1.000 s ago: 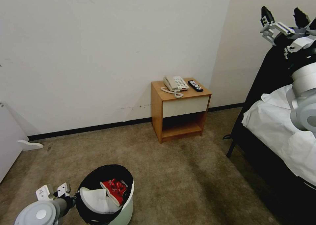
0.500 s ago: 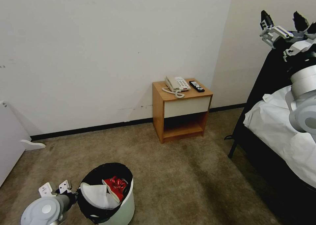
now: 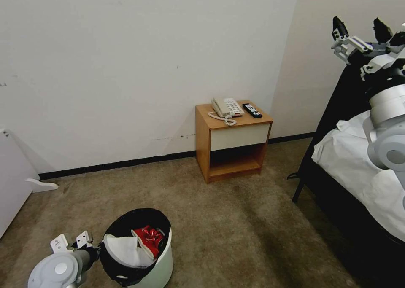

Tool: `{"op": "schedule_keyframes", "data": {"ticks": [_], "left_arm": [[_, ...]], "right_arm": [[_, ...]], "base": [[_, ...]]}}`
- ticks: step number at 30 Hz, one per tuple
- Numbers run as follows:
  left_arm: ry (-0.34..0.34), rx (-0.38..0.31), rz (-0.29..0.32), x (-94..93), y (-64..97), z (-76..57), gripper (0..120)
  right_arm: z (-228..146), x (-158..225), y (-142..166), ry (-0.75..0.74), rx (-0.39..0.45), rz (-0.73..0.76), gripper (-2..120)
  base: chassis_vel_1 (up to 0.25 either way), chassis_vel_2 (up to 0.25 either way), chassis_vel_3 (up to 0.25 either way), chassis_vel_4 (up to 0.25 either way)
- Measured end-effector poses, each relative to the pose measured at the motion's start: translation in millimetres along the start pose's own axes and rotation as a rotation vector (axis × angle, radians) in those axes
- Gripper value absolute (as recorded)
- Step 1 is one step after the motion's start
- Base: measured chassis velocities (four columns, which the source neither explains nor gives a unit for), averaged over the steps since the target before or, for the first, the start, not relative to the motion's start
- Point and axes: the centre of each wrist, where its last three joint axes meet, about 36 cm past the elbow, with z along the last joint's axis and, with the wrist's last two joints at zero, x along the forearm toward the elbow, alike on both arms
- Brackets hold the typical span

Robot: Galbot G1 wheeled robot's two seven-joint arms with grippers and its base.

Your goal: Pick up the trash bin, then pick up the garbage from the floor and place it into the trash bin.

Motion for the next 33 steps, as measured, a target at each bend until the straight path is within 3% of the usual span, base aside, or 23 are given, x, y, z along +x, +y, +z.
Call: {"op": "schedule_keyframes", "data": {"ticks": [33], "left_arm": [[-0.01,-0.008,0.007,13.0,0.2,3.0,26]], "right_arm": [[4.1,1.5,-0.9,-0.002,-0.004,0.013,100]], "base": [[0.0,0.0,0.0,0.0]]}}
